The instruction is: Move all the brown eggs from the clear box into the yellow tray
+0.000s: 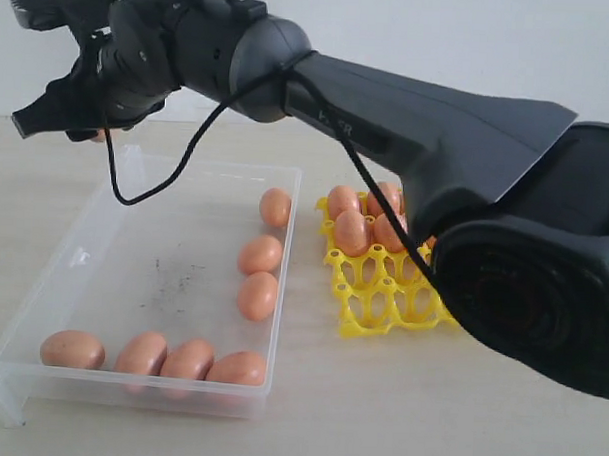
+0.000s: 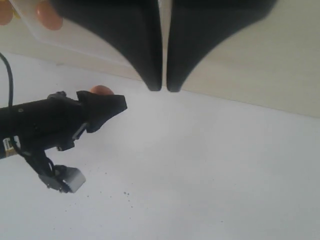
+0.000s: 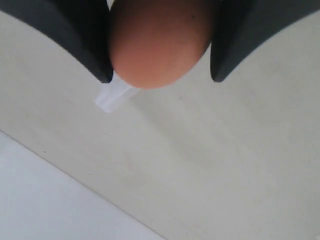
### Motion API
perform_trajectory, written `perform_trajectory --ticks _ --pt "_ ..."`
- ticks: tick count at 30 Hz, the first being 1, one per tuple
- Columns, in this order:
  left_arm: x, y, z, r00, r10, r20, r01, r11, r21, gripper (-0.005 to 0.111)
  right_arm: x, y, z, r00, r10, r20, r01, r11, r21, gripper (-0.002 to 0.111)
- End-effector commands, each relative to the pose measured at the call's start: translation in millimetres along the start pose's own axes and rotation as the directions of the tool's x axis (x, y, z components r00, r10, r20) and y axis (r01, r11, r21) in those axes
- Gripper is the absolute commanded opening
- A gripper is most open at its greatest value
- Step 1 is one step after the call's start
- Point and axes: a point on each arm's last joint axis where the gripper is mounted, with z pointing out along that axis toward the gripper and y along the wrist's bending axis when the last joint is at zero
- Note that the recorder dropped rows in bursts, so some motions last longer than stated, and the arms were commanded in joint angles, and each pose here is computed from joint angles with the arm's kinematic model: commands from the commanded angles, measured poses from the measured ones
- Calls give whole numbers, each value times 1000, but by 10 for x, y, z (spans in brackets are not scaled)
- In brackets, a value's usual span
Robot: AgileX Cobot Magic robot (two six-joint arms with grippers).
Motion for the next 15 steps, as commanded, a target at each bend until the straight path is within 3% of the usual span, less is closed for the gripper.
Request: perform_trajectory --ticks 1,4,7,11,13,15 --pt "-10 -5 -3 1000 0 4 -1 1000 5 4 -168 5 -208 999 18 38 -19 1000 23 0" --pt "-10 -5 -3 1000 0 4 -1 1000 5 4 -490 36 -465 967 75 242 -72 997 -22 0" --pt "-10 -5 -3 1000 0 4 -1 1000 5 4 -768 116 -768 911 37 410 -19 999 -49 0" --pt "-10 -5 -3 1000 0 4 -1 1000 5 4 -939 457 -1088 833 -206 513 254 967 -23 0" --pt "-10 -5 -3 1000 0 4 -1 1000 5 4 -907 719 -1212 791 -367 491 447 893 -53 0" --pt "-10 -5 -3 1000 0 4 -1 1000 5 4 -830 862 -1302 781 -451 432 548 827 -126 0"
